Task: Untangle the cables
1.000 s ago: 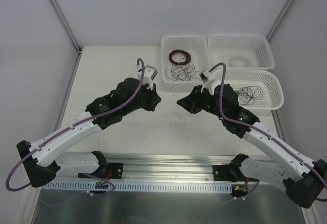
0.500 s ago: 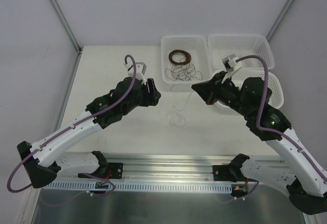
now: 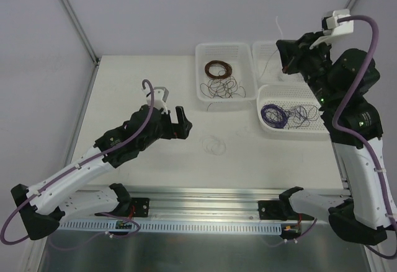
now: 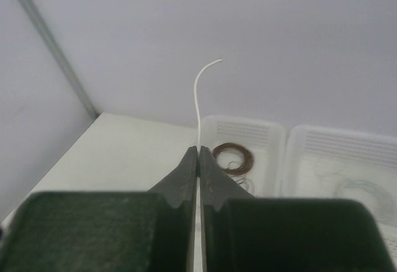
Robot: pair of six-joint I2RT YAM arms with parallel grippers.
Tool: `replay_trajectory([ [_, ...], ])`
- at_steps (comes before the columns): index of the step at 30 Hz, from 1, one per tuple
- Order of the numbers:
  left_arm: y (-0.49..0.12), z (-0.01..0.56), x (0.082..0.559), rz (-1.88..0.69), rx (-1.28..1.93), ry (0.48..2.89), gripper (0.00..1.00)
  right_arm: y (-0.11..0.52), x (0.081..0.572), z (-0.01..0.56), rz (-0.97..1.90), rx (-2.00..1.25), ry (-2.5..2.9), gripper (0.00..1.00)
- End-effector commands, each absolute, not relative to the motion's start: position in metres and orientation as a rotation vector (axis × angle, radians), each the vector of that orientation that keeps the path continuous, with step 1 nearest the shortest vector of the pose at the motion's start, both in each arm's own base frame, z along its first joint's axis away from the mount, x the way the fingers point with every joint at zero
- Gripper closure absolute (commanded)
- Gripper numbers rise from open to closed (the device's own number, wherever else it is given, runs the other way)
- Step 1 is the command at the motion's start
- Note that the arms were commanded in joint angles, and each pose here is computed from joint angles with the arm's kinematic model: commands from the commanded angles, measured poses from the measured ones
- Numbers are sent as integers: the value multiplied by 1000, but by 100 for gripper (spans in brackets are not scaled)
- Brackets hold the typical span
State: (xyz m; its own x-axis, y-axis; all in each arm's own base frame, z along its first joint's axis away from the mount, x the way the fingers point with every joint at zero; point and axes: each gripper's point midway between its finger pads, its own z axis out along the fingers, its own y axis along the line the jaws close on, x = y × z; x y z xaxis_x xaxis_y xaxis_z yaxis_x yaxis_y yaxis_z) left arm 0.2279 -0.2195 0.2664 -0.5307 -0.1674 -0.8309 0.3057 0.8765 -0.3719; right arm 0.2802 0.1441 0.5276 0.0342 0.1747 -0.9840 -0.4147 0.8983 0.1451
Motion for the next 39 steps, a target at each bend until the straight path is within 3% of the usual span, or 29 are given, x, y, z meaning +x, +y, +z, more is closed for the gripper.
replay_trajectory([
  [1, -210, 227, 224, -537, 91, 2125, 1, 106, 308, 564, 300, -123, 1383, 99],
  [7, -213, 179, 211, -539, 93, 2249, 1, 44, 365, 606, 113, 7, 1270, 99],
  [14, -225, 145, 200, -589, 62, 2364, 1, 5, 469, 592, 106, 80, 1220, 99],
  [18, -232, 116, 193, -600, 35, 2453, 1, -30, 555, 519, 105, 135, 1330, 99],
  [23, -233, 99, 194, -547, 48, 2504, 1, -57, 616, 406, 97, 220, 1519, 98],
  [26, -239, 93, 196, -535, 71, 2530, 1, -73, 633, 330, 69, 278, 1654, 86],
  [27, -242, 95, 198, -541, 77, 2529, 1, -77, 633, 312, 63, 291, 1686, 67],
  [30, -249, 89, 196, -556, 97, 2565, 1, -86, 625, 276, 25, 337, 1765, 33],
  [33, -250, 86, 191, -574, 82, 2582, 1, -63, 606, 280, 126, 308, 1801, 19],
  [39, -244, 81, 184, -593, 5, 2594, 1, -6, 550, 305, 159, 186, 1833, 12],
])
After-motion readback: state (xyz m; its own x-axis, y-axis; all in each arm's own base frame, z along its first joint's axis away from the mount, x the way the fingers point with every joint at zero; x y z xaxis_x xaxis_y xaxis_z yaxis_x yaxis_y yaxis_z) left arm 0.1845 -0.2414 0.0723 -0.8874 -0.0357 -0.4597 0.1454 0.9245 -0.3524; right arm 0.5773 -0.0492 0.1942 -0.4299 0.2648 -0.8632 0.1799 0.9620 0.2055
